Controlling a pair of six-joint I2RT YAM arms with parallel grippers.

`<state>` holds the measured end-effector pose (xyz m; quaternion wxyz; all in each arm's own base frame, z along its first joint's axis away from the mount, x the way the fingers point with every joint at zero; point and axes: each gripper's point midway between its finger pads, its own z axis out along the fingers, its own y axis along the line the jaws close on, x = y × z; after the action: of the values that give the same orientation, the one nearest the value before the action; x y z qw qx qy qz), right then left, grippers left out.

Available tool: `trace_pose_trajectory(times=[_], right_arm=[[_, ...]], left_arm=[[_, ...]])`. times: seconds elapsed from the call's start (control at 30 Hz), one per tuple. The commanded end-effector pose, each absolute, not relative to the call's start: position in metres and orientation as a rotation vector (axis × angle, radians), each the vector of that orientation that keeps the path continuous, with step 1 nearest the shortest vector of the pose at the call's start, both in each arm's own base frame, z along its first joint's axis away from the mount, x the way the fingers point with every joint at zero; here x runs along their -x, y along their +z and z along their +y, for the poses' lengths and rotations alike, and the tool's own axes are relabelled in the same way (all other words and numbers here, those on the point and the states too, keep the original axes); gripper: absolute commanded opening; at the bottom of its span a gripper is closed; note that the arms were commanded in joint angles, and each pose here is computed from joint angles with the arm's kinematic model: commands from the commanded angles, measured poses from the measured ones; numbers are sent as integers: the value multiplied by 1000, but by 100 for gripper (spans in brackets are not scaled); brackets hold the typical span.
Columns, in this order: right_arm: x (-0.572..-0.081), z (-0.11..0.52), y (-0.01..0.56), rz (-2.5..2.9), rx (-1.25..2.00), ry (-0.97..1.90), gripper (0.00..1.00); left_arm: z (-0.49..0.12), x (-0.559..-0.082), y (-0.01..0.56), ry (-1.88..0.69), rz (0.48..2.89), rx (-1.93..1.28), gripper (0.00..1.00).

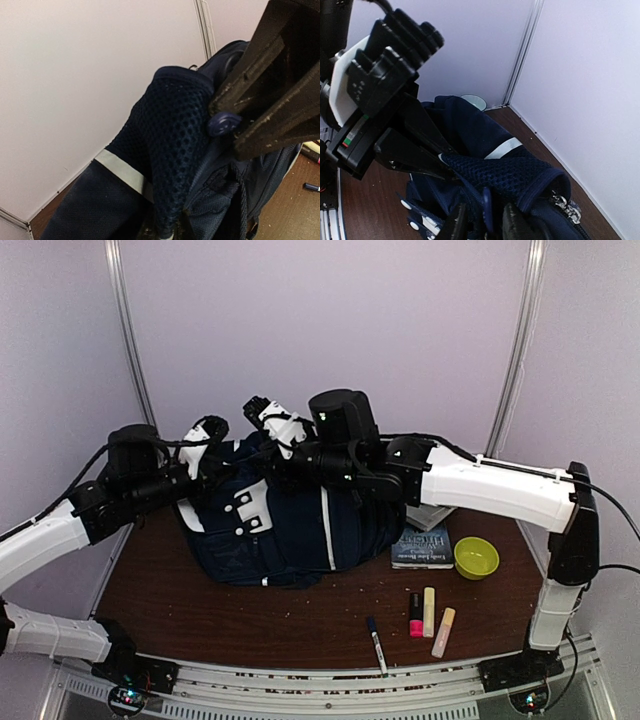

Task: Pack the student bag
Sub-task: Grab the largest pocket of the student bag, then unzip the largest pocket of the student bag.

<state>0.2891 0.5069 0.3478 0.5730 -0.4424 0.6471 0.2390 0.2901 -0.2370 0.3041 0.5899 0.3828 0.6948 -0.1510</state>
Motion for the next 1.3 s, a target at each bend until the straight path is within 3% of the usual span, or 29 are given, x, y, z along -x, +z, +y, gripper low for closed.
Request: trace_pose_trajectory(times=[0.0,0.07,0.1,0.27,0.4,0.57,0.83,1.17,1.2,1.27], right_arm=[[-310,504,356,1505,982,481,16],[-310,507,359,1493,981,489,2],[-310,507,361,1489,978,493,0],[-301,494,377,1477,953,542,0],[-286,468,411,1444,861,766,0],[-308,411,422,1466,646,928,0],[-343,330,434,1445,390,965,0],[-322,335,523,1241,471,1022,0],[-318,338,532,1215,491,1029,0],[-309,350,543,1170,557,1052,0]], left_arm=[[-255,-280,339,-497,1499,-864,0],[-255,-280,340,-498,1498,-864,0],[-254,-279,341,-497,1496,-863,0],[-244,-287,338,-457,1543,-794,0],[-226,-304,329,-347,1636,-691,0],[-220,-300,336,-343,1614,-669,0],[-203,-274,372,-362,1507,-634,0],[-242,-218,353,-647,1411,-950,0],[-245,-212,350,-661,1387,-986,3],[-245,-205,349,-656,1352,-1026,51]])
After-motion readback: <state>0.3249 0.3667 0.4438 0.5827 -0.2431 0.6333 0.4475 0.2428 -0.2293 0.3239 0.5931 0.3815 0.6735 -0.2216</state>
